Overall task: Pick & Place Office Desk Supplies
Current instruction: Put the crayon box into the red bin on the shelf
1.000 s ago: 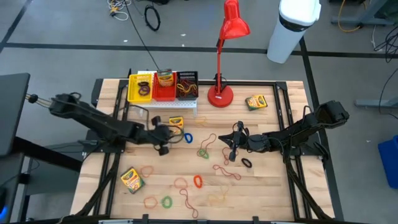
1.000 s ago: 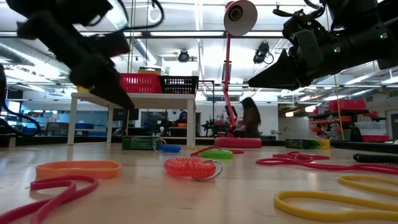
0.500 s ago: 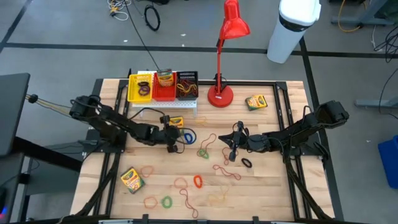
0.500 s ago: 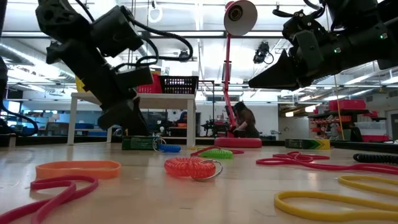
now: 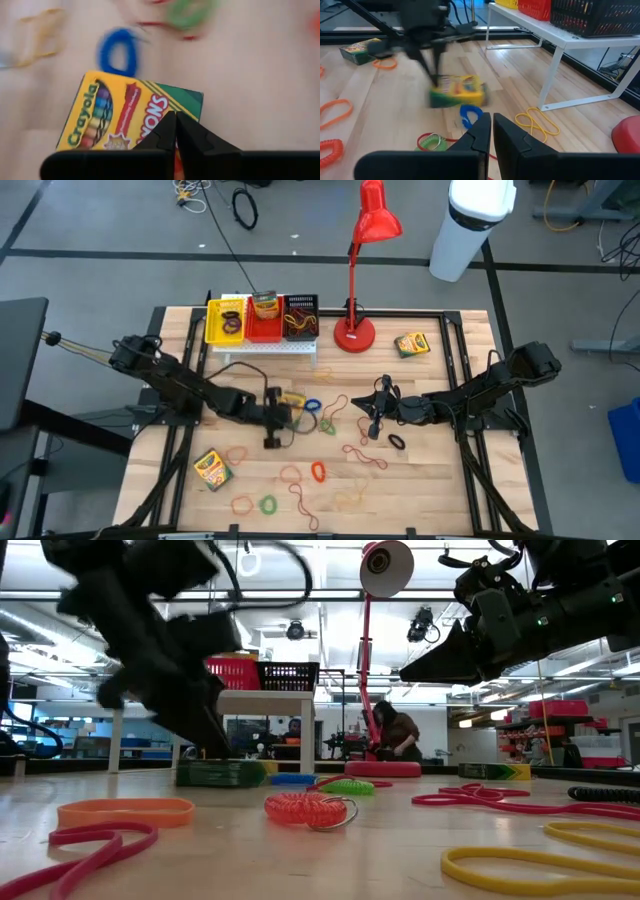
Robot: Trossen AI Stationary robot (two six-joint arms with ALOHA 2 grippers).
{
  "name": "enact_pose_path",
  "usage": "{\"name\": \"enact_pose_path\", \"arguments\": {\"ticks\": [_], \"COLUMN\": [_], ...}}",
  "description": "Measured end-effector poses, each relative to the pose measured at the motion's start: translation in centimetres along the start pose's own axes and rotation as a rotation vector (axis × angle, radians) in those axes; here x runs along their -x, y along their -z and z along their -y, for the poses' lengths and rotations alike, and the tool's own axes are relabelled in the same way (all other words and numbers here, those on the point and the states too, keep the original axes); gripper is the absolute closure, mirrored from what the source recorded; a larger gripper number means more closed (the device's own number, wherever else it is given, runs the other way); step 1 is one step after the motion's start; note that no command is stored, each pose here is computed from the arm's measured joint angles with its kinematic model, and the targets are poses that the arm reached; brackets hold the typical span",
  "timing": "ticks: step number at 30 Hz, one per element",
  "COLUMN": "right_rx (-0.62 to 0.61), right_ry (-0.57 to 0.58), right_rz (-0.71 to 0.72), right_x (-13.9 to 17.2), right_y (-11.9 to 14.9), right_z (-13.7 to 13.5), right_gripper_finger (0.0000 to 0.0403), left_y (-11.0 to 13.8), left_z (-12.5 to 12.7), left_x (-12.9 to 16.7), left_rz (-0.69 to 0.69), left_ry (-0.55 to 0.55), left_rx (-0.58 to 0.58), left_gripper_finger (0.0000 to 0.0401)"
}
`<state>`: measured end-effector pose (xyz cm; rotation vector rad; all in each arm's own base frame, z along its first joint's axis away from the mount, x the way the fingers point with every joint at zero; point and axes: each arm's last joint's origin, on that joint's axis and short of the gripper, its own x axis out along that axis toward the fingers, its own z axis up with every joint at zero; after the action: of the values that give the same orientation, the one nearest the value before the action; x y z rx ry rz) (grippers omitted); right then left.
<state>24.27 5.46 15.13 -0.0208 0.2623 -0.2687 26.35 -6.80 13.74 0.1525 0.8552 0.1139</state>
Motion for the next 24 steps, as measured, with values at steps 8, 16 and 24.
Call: {"name": "enact_pose_path", "arguments": {"ticks": [8,16,24], "right_rx": [0.0,-0.049,-0.065], "right_ry": [0.0,-0.069,-0.075], "right_rz": [0.0,-0.027,-0.036], "right_x": [0.0,0.0,-0.8], "right_y": [0.0,0.2,0.2], "right_z": [0.0,-0.2,-0.7], "right_gripper_finger": [0.0372,0.0372,0.0372], "left_y": [-3.6,-2.8,-1.3], "left_z": [1.1,0.8,2.8], "left_x": [1.6,1.6,2.9], "left_rz": [0.012,-0.099,-0.149], "left_ry": [-0.017,-0.003,-0.105], "left_rx": [0.019,0.02,0.04], "left_gripper_finger": [0.0373,0.0299,0.0226]}}
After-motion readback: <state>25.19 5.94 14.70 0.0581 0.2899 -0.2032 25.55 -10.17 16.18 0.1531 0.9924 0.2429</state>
